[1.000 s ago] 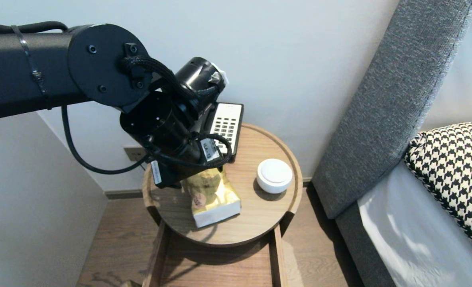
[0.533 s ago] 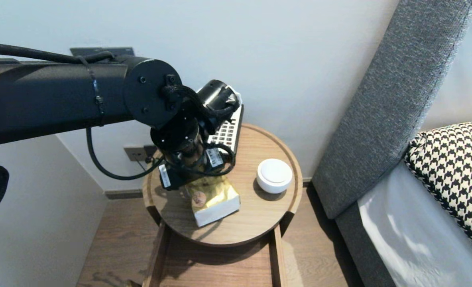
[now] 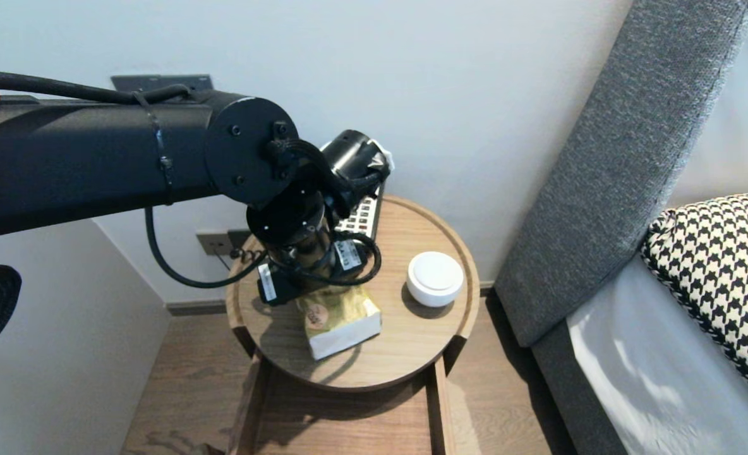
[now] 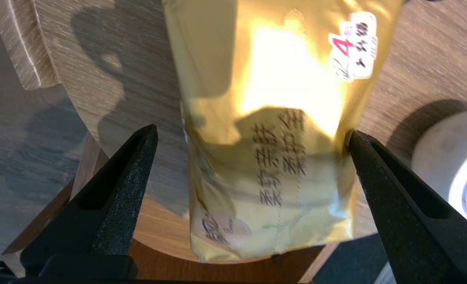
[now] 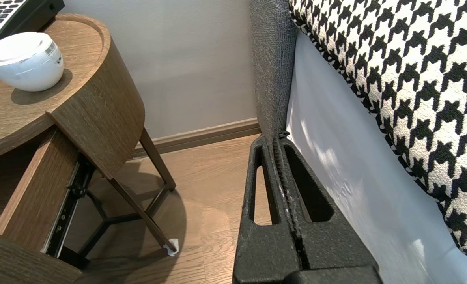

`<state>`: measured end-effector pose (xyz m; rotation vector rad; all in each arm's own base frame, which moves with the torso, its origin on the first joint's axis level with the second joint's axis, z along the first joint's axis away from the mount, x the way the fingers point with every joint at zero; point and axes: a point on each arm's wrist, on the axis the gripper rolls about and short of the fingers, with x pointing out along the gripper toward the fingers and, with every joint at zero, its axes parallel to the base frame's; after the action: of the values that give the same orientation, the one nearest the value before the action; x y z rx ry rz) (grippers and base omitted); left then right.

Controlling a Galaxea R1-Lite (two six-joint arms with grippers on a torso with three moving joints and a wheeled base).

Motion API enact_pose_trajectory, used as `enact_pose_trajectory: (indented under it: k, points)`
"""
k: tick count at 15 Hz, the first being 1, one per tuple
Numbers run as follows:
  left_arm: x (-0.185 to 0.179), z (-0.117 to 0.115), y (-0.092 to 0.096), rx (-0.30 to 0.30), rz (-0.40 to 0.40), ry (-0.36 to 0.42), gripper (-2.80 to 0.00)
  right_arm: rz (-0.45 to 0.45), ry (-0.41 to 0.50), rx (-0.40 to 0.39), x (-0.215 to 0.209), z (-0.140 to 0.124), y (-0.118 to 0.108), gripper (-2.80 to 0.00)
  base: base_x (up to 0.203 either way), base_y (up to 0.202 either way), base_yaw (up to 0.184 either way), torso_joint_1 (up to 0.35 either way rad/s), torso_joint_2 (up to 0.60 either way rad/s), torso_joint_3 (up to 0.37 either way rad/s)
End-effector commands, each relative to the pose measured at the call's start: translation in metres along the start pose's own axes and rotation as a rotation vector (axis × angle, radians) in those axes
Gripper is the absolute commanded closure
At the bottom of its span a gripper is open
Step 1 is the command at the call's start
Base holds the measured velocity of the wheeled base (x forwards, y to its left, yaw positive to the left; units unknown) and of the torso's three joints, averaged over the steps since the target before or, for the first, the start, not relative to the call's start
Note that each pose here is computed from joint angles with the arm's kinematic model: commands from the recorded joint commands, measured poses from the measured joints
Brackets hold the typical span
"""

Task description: Put the tissue on the table in the drawer one by one

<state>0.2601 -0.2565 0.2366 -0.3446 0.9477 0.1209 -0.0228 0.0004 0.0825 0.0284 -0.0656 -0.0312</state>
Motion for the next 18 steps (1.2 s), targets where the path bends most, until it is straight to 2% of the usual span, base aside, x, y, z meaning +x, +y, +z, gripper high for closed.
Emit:
enact_pose_trajectory:
  k: [1,7,13,18]
  points:
    - [-0.007,0.001,0.001,-0.011,-0.015,-0.009,-2.80,-0.001,0.027,0.000,0.002,-0.007,0.000,0.00,0.000,0.000,0.000,0.000,0.00,0.000]
    - [-0.001,-0.001,-0.002,-0.018,-0.017,0.002,-2.80,-0.001,0.027,0.000,0.002,-0.007,0.000,0.00,0.000,0.000,0.000,0.000,0.00,0.000]
    - [0.026,-0.009,-0.008,0.002,0.042,0.034,-2.80,-0.001,0.027,0.000,0.002,-0.007,0.000,0.00,0.000,0.000,0.000,0.000,0.00,0.000]
    - [0.032,-0.012,-0.007,0.016,0.067,0.051,-2.80,-0.001,0.027,0.000,0.002,-0.007,0.000,0.00,0.000,0.000,0.000,0.000,0.00,0.000]
